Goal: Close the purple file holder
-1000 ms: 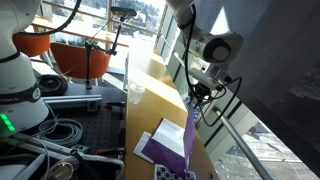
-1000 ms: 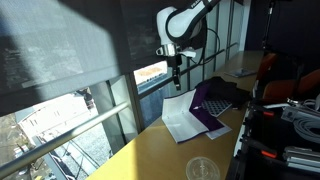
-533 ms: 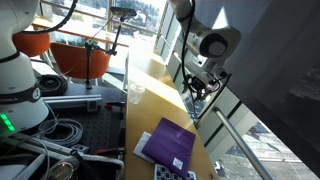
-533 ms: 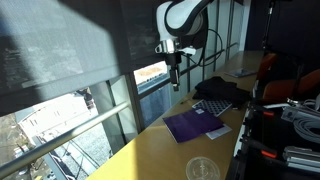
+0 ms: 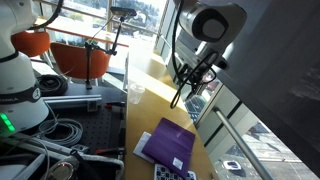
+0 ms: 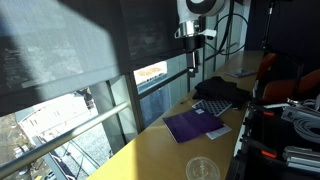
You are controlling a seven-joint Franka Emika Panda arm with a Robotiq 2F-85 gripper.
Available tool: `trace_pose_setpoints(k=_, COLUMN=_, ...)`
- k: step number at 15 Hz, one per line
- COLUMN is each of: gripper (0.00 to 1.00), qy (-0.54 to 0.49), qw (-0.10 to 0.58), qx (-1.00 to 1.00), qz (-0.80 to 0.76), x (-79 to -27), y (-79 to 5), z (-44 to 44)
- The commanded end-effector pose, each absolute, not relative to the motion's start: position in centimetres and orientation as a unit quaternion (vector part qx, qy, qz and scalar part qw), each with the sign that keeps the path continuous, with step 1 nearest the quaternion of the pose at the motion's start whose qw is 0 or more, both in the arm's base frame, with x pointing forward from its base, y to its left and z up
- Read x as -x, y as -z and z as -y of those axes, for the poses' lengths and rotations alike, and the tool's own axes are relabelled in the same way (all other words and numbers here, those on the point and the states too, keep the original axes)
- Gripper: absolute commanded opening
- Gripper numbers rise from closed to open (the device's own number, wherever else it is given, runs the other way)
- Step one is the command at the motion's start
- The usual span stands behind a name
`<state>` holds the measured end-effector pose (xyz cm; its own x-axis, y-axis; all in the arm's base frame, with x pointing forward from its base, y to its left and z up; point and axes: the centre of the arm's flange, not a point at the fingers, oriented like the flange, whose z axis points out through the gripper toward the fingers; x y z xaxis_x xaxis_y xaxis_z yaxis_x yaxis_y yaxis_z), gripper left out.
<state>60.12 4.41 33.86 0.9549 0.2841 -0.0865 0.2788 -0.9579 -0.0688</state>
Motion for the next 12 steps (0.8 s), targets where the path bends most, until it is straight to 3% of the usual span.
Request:
trace_pose_setpoints(k=1, gripper=1.00, qy=-0.033, qw=0.005, qx=0.993, qz=0.111, x=-52.3, y=-37.2, z=-4.2)
trace_pose_setpoints(k=6, gripper=1.00, qy=0.025, qw=-0.041, qx=0.993, qz=0.110, x=-46.3, y=-37.6, z=-2.8)
trace_pose_setpoints(k=12, gripper=1.00, qy=0.112, qw=-0.088, qx=0.981, qz=0.133, x=-44.9, y=-38.6, z=0.8)
